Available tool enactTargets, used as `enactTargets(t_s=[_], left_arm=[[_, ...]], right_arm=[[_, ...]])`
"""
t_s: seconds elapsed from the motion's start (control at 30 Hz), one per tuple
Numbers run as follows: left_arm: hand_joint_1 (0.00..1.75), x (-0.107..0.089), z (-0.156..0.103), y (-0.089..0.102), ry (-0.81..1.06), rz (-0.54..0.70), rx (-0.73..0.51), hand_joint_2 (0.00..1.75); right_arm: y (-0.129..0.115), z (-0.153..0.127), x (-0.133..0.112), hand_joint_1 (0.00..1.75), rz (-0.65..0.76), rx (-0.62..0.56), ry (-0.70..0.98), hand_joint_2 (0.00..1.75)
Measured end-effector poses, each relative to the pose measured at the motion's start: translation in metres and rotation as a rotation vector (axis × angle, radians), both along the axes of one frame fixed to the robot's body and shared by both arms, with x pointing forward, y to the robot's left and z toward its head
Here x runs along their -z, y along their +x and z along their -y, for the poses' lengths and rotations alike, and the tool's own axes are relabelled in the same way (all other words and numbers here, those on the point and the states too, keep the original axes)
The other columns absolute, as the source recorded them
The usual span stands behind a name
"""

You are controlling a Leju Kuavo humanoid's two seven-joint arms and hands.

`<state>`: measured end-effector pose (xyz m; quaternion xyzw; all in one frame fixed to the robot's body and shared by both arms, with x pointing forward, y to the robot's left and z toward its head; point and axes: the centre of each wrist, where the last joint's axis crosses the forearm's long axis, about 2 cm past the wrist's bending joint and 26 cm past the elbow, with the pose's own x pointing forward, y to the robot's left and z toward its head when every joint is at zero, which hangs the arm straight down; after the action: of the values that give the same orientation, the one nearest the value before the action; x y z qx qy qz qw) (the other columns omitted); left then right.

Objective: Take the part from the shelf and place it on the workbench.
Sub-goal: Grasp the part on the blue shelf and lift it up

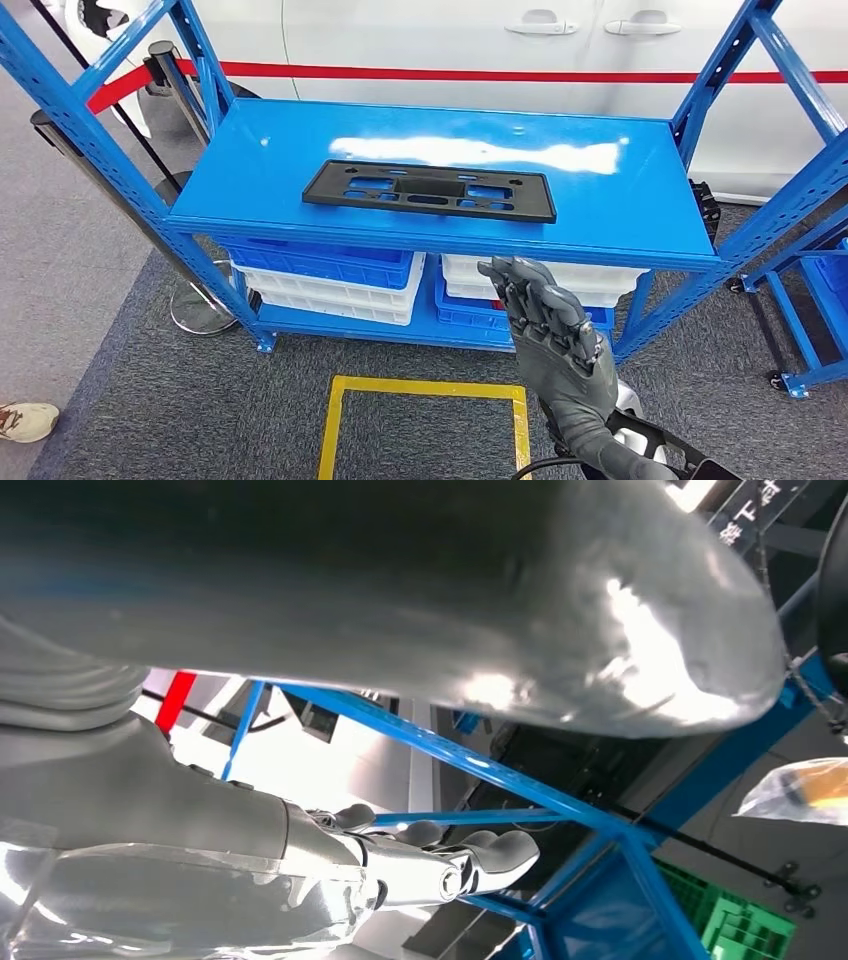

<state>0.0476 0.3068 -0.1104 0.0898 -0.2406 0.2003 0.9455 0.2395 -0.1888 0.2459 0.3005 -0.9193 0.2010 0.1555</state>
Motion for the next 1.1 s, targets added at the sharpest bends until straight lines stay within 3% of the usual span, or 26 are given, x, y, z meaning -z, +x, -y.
enactTargets(t_s=[0.6, 1.1], left_arm=[[0.00, 0.000, -0.003, -0.002, 0.000, -0.012, 0.025, 0.00], [0.00, 0.000, -0.021, -0.014, 0.056, -0.148, 0.034, 0.00]], right_arm=[[0.003, -0.008, 0.014, 0.00, -0.042, -0.042, -0.061, 0.00], [0.003, -0.008, 0.032, 0.00, -0.106, 0.058, -0.045, 0.00]])
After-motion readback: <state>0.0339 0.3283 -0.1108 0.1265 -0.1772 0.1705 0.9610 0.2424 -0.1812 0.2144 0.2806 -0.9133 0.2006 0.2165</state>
